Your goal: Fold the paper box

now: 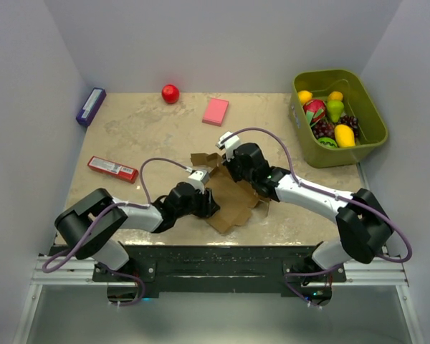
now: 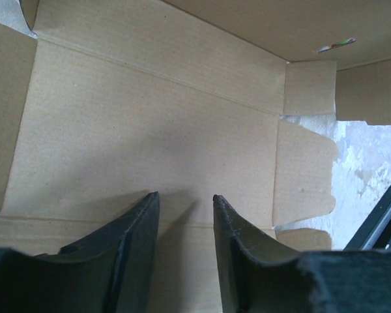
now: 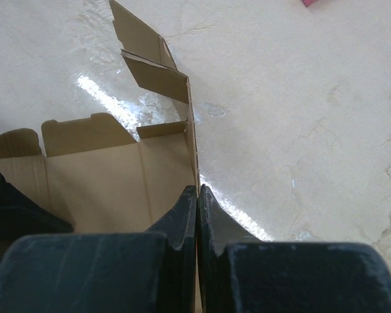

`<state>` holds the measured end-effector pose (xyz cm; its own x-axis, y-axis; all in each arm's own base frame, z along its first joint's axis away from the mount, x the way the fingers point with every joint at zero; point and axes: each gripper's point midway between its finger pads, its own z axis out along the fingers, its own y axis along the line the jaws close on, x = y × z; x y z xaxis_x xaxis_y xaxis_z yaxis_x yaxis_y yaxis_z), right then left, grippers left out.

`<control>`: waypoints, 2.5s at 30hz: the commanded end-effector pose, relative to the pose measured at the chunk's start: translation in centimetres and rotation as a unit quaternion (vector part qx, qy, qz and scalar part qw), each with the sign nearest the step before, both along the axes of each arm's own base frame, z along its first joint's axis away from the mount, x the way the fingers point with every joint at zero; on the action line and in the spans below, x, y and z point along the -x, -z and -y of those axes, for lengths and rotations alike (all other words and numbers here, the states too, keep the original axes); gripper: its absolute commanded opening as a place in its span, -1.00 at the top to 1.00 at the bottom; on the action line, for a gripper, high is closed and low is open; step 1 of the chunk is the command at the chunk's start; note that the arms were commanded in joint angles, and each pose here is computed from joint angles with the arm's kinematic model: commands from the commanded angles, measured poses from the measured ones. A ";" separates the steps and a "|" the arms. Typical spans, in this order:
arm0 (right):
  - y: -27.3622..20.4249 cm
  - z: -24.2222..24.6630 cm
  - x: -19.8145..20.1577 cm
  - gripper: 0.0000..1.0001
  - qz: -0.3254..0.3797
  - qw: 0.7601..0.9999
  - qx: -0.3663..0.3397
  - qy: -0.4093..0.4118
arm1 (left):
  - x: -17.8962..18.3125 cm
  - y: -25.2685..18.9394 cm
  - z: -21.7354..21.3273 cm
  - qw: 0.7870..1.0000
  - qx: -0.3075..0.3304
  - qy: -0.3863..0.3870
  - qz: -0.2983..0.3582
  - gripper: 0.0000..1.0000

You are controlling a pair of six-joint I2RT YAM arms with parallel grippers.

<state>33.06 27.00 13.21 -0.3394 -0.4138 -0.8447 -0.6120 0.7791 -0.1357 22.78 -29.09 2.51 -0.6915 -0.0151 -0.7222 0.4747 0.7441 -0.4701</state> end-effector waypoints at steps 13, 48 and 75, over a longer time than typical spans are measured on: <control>1.3 0.4 0.2 1.00 0.001 1.000 0.028 0.000 | -7.1 -11.3 -3.7 0.995 0.030 -0.060 0.070 -0.27; 1.3 -0.7 1.0 0.95 -0.016 0.999 0.020 -0.037 | -13.0 -11.0 -0.2 0.953 -0.083 0.098 0.276 0.11; -10.1 -0.7 1.9 -0.52 -0.072 0.953 -0.259 0.143 | -13.5 -11.2 -8.9 0.926 -0.194 -0.137 0.292 1.00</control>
<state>31.34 26.71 18.35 -0.4654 -0.1678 -0.8690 -0.4854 0.8694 0.0921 36.12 -22.71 12.03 -0.2172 0.2281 -0.9491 0.4906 0.8661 0.0959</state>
